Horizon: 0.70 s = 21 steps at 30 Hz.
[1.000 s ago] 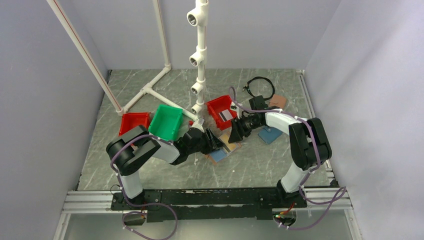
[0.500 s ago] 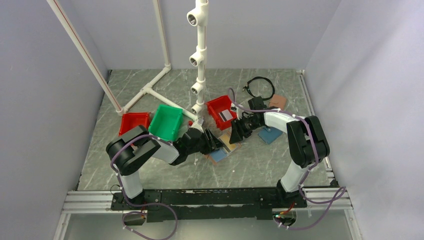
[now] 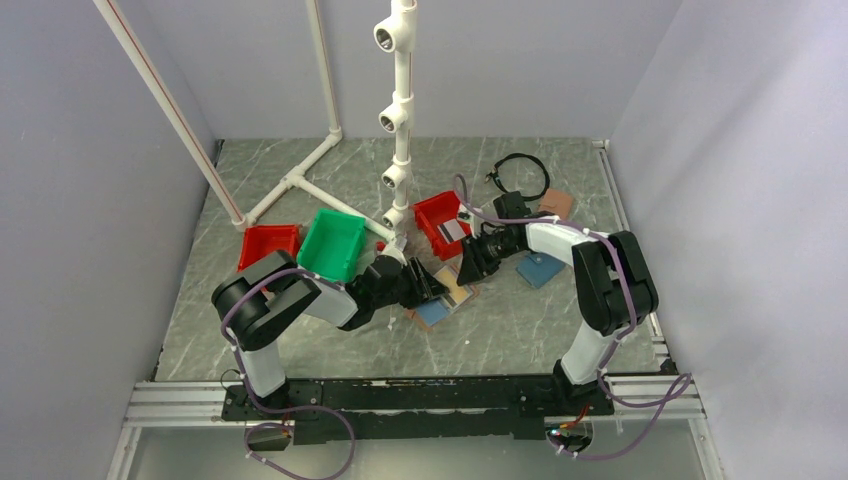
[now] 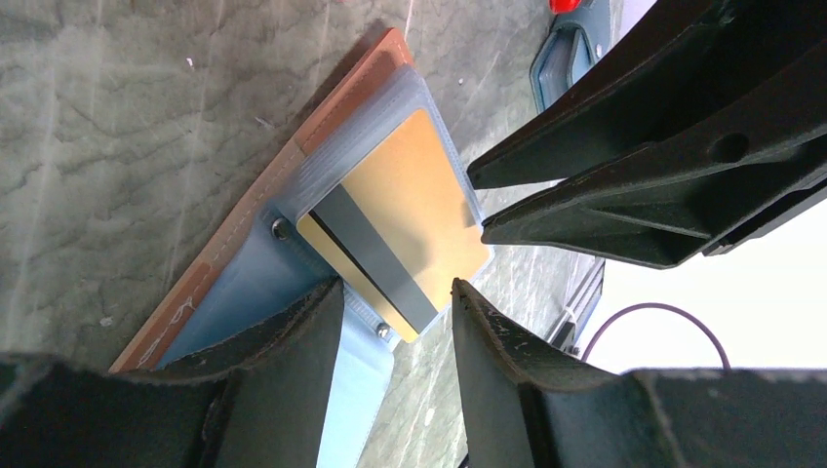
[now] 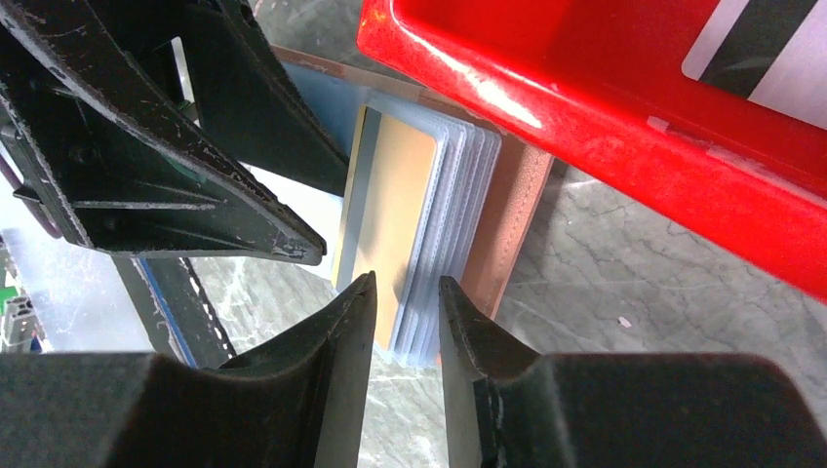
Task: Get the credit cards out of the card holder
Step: Remove the credit card from the card holder.
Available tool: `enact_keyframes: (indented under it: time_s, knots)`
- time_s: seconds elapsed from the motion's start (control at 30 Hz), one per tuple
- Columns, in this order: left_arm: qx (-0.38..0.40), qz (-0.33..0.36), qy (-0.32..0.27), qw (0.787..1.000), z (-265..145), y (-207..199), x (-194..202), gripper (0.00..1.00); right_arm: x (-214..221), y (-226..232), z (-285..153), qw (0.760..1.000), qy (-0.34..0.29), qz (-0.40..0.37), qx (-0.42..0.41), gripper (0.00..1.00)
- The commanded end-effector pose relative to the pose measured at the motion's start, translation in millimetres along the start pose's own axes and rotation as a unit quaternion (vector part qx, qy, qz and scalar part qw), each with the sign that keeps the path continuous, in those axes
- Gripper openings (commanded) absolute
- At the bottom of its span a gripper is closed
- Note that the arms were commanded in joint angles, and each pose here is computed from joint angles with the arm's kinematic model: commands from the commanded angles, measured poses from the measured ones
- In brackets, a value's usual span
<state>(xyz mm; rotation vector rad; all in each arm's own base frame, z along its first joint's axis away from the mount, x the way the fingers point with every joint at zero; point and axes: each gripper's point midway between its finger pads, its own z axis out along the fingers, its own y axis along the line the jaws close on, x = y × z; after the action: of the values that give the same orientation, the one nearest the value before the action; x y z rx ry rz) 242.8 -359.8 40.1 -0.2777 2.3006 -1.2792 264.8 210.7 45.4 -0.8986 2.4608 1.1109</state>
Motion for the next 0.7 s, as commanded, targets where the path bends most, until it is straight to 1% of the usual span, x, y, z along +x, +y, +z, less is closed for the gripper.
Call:
enact_keyframes:
  time_s: [0.0,0.23,0.37,0.43,0.47,0.57,0.67]
  knots:
    - [-0.018,0.013,0.01,1.0,-3,18,7,0.51,-8,15,5,0.999,0.0,-0.002,-0.036,0.32]
    - [-0.007,0.007,0.007,1.0,-3,17,5,0.51,-3,23,14,0.998,0.013,0.007,-0.055,0.36]
    - [-0.002,-0.001,0.006,1.0,-4,19,5,0.51,-4,26,14,0.998,0.013,0.008,-0.062,0.34]
    - [0.0,-0.002,0.005,1.0,-5,19,4,0.51,-5,28,14,0.998,0.011,0.009,-0.064,0.28]
    - [0.001,-0.003,0.004,1.0,-5,19,4,0.51,-5,28,14,0.998,0.012,0.011,-0.067,0.23]
    - [0.015,-0.005,-0.005,1.0,-8,15,1,0.52,-6,32,13,0.997,0.009,0.019,-0.08,0.0]
    - [0.035,-0.01,-0.018,0.999,-15,10,-4,0.55,-8,37,10,0.994,0.003,0.032,-0.1,0.0]
